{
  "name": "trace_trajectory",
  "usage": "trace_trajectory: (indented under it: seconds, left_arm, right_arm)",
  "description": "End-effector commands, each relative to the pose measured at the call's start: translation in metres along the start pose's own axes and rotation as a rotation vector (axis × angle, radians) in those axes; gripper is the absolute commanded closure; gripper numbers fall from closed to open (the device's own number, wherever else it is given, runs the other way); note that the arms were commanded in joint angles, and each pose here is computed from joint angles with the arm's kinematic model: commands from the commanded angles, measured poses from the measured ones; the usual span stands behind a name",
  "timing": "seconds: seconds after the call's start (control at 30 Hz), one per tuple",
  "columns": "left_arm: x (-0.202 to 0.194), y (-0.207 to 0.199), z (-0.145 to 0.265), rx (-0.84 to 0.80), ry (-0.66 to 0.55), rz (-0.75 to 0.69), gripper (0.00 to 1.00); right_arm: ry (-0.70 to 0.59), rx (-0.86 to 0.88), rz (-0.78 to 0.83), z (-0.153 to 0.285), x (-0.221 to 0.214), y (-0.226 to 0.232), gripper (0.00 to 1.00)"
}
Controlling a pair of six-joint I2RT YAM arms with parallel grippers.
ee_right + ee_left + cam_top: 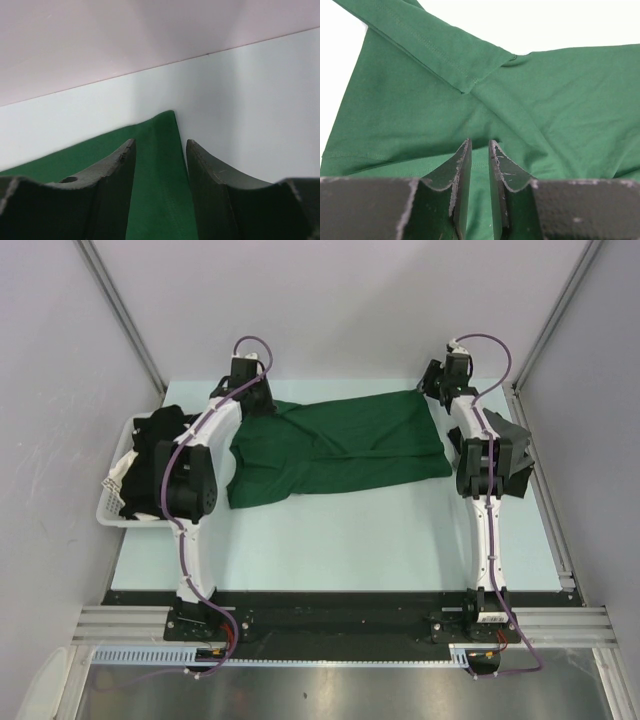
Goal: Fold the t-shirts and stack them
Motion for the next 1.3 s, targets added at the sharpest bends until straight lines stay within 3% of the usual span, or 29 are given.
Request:
trace_trajectory:
  seconds: [0.0,1.27]
  left_arm:
    - [0.021,-0.018,0.03,-0.049,-0.065,-0.024,0.76]
    - [0.033,-0.05,0.038,-0.126,-0.077,-0.057,0.76]
  right_arm:
    - [-0.08,0.048,-0.018,-0.003,0.018,0.012,0.5]
    - [-0.069,0.046,-0.155,-0.022,-0.004,-0.015,0.52]
Point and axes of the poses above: each gripper's point midway between its finger pads, its own z axis back along the fingers, its own y axis along the line the jaws close on, x = y × z, the point moved 5 cm from there along z, back along the fingers, and after that the axes turned 3 degrees about z, right-handed, at the moved point
